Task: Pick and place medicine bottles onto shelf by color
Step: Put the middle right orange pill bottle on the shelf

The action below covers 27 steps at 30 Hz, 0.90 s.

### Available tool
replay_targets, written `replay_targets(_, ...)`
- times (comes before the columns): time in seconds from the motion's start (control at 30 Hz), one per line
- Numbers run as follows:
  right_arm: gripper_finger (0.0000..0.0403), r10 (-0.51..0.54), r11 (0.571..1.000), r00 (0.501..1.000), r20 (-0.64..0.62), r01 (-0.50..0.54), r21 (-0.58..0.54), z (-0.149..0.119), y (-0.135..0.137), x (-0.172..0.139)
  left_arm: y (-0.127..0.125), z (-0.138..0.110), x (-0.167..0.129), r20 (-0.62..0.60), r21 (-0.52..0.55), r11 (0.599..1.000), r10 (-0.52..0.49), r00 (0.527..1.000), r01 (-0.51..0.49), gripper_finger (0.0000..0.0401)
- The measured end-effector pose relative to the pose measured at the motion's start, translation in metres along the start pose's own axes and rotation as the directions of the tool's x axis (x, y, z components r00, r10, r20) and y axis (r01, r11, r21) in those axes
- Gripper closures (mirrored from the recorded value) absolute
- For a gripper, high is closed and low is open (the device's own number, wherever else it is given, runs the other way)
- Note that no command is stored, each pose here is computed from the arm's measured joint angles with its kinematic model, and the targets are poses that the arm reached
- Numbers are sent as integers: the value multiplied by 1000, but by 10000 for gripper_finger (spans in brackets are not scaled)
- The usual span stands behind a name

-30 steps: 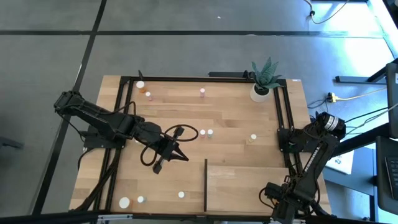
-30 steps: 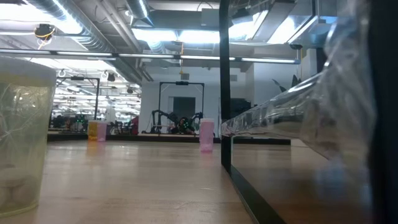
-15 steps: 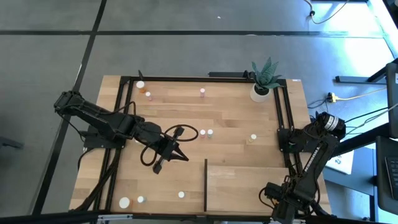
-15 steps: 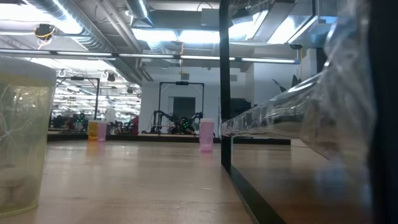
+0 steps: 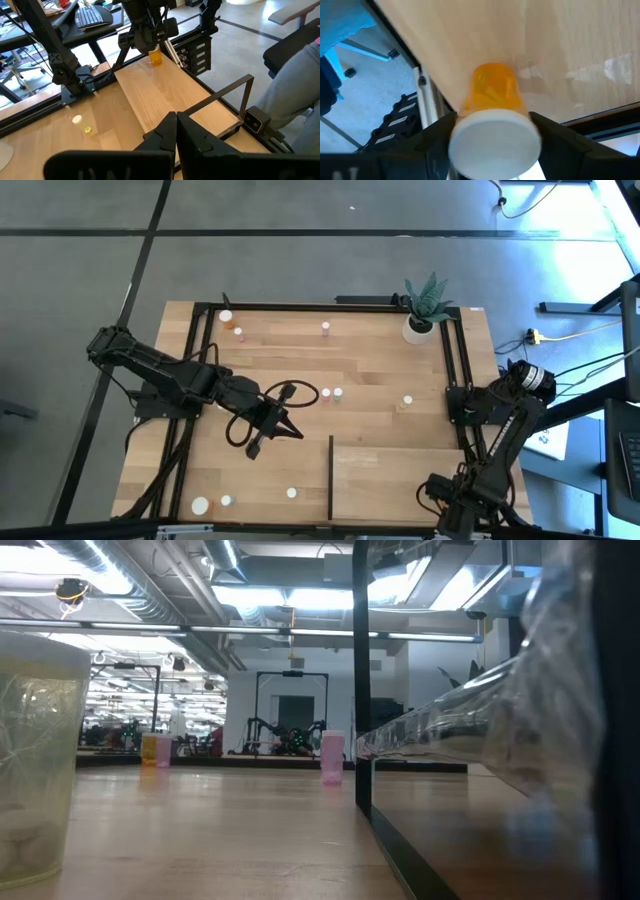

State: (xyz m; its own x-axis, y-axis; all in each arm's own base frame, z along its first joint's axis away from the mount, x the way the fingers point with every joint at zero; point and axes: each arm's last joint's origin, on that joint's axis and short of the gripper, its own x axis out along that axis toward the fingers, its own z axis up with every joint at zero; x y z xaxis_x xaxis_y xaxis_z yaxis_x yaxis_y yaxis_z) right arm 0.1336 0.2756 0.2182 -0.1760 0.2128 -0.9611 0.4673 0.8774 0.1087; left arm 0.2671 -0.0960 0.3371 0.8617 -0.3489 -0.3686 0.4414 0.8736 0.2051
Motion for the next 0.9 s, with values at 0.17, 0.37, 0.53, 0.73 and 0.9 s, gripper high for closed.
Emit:
replay_targets(0.17,160,24,1000,1000,1,-24,-19,-2,5,-7,0,0,0,0,0,1000,0,1000,0,401)
replay_targets(0.37,160,9,1000,1000,1,-9,-20,-3,4,-10,0,0,0,0,0,1000,0,1000,0,401)
replay_targets(0.53,160,-37,999,999,2,37,-7,-3,0,-10,0,0,0,0,0,1000,0,1000,0,401)
replay_targets(0.73,160,-39,999,999,2,39,-6,-3,-1,-11,0,0,0,-4,0,1000,-1,1000,1,401)
replay_targets(0.9,160,-32,999,999,2,32,-7,-3,-1,-12,0,0,0,-4,0,1000,-1,1000,1,401)
